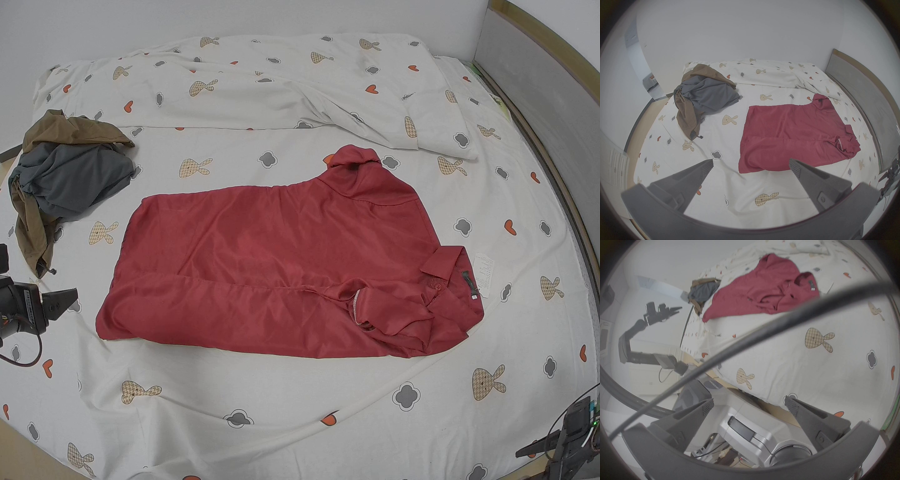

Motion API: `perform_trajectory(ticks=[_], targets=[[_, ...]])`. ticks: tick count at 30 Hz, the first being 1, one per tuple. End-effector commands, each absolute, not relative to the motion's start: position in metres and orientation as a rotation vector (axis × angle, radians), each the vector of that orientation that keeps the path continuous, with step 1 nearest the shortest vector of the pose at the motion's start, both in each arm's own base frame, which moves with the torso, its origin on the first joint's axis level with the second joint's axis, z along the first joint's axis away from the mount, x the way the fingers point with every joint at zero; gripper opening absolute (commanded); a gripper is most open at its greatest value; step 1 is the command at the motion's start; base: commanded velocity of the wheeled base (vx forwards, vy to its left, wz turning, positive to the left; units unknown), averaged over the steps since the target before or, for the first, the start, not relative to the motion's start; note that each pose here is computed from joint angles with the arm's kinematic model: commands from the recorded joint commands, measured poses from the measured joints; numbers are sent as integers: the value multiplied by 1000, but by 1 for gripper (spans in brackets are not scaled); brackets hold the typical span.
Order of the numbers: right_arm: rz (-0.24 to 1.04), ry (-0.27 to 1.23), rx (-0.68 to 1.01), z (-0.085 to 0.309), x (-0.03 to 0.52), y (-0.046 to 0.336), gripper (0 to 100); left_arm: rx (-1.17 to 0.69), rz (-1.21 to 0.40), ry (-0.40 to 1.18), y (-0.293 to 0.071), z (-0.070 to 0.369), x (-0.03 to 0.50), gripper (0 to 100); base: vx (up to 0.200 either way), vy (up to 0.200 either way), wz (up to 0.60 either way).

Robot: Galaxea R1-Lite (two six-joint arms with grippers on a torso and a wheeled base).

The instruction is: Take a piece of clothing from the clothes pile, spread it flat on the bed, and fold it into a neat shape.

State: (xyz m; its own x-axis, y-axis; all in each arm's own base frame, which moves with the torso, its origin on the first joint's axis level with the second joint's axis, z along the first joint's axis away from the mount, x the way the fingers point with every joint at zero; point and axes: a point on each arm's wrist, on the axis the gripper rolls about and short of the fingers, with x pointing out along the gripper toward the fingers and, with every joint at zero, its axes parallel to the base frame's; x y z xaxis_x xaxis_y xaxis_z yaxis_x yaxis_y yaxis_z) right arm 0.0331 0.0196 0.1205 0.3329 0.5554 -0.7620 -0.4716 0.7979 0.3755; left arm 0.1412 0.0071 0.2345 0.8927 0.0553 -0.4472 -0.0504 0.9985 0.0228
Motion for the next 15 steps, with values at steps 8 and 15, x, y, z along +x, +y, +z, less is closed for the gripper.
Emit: perform_trajectory(ticks=[8, 15], targets=[[692, 1204, 3, 90, 48, 26, 100, 11, 57, 449, 7, 237, 139, 100, 0, 0, 0], [755, 1269, -75, 76, 51, 34, 100, 11, 59, 447, 8, 237, 139, 100, 0, 0, 0]])
